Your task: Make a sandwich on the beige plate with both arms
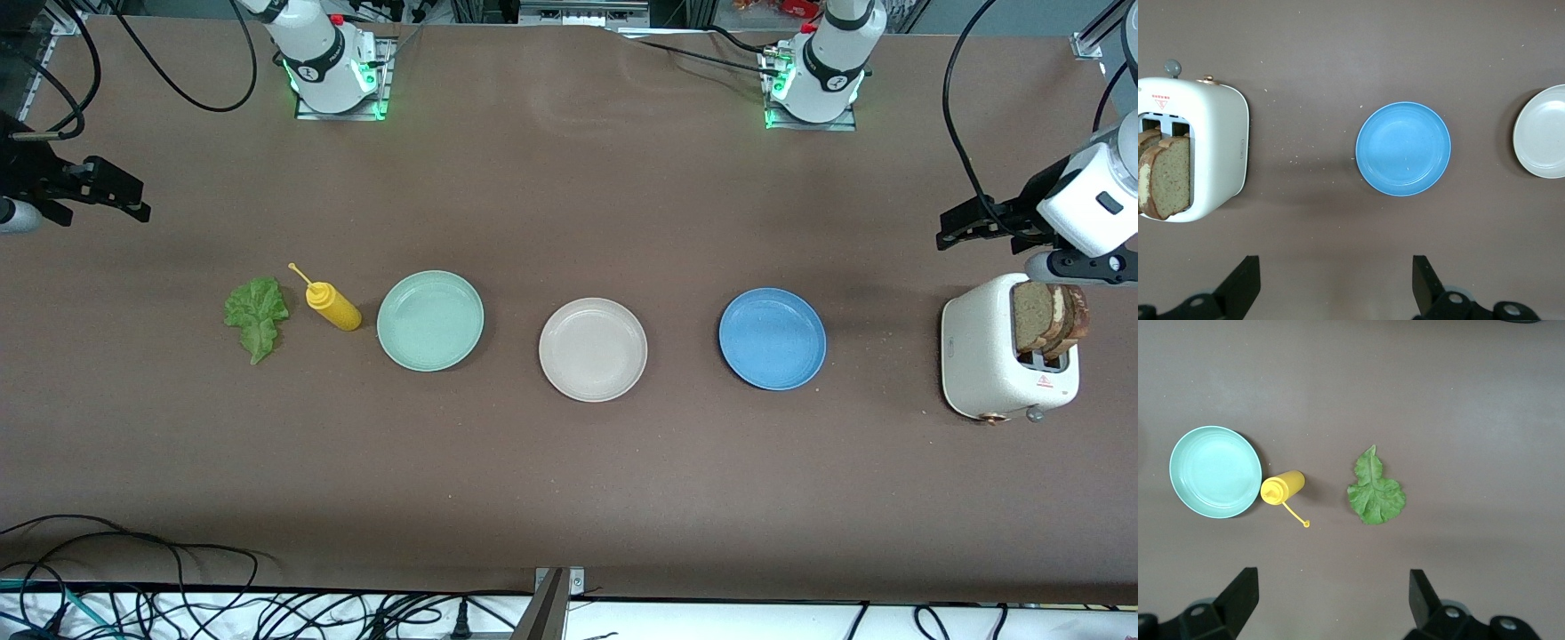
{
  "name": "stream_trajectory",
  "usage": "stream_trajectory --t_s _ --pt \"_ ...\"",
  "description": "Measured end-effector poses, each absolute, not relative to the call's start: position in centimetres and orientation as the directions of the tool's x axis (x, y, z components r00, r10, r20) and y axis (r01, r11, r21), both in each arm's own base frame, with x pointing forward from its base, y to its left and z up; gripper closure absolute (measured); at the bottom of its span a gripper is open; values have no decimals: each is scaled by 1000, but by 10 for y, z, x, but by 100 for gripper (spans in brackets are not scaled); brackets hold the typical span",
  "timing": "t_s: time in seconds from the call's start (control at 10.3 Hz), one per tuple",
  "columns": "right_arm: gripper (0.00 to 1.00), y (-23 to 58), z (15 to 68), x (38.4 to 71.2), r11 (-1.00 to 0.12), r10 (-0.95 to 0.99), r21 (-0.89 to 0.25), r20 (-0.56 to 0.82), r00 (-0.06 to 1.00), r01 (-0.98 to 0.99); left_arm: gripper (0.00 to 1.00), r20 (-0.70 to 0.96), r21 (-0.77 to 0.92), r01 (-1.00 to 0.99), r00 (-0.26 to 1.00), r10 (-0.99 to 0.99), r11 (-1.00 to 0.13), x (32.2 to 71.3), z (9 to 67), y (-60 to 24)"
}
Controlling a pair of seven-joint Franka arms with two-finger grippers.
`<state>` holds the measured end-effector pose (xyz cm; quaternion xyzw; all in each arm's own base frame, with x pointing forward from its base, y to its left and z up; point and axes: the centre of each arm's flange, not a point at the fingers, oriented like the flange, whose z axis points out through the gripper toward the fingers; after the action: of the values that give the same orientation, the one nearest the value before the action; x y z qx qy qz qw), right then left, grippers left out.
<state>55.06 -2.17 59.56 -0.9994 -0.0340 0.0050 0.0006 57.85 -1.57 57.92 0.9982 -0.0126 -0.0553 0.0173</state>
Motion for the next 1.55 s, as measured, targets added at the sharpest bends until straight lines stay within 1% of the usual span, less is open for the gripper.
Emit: stream_trajectory --t_s 1.55 --pt "0 -22 595 551 -998 67 -2 -12 998 66 0 -116 36 -24 993 -28 -999 580 575 -17"
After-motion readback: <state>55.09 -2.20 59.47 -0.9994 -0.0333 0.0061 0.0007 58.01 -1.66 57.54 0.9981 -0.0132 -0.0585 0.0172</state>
